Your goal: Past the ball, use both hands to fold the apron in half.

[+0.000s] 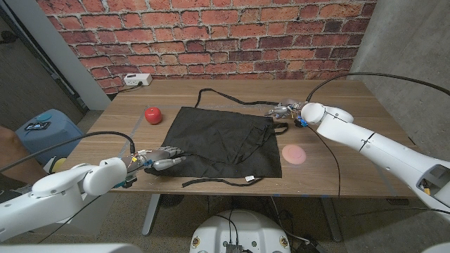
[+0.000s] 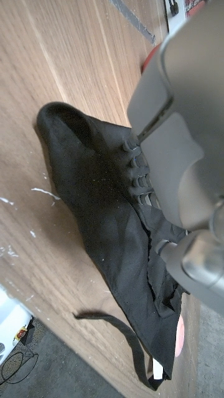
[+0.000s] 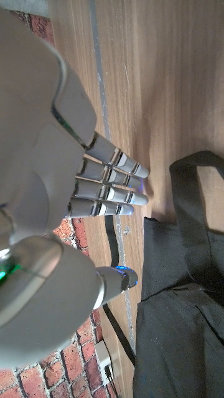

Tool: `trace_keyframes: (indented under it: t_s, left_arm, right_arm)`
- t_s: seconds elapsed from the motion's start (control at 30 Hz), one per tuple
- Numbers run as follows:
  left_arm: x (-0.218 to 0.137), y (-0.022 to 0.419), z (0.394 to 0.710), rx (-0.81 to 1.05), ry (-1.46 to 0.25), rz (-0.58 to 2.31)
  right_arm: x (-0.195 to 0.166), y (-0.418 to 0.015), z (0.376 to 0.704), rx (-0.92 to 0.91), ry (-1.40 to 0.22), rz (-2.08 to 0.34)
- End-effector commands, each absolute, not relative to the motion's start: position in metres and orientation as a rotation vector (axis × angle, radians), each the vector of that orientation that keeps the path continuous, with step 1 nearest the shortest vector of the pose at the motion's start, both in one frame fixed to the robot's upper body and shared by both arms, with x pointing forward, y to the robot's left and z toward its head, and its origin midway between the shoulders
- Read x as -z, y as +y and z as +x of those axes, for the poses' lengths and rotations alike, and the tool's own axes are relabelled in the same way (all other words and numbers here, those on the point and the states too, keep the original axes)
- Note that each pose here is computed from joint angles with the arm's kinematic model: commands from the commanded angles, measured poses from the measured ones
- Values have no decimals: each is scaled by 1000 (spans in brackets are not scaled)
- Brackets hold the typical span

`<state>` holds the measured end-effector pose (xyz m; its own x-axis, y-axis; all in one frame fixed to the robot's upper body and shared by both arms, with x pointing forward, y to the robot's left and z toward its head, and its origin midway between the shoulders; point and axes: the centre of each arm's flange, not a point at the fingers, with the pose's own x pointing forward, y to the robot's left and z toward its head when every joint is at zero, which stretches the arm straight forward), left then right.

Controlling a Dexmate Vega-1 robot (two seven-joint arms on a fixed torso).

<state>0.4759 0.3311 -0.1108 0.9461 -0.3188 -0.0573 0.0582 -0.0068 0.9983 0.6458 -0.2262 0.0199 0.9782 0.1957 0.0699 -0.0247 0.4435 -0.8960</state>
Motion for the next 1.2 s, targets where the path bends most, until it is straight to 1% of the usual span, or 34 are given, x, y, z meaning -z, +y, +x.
trace_keyframes:
  t_s: [0.03, 0.53, 1.2]
  left_arm:
    - [111, 329, 477, 309, -203, 1557]
    - [111, 327, 479, 313, -203, 1554]
    - [115, 327, 480, 321, -196, 1544]
  right_arm:
    - [-14, -226, 648, -144, -160, -1107]
    - [-4, -221, 651, -154, -141, -1112]
    - [-1, -201, 653, -173, -136, -1123]
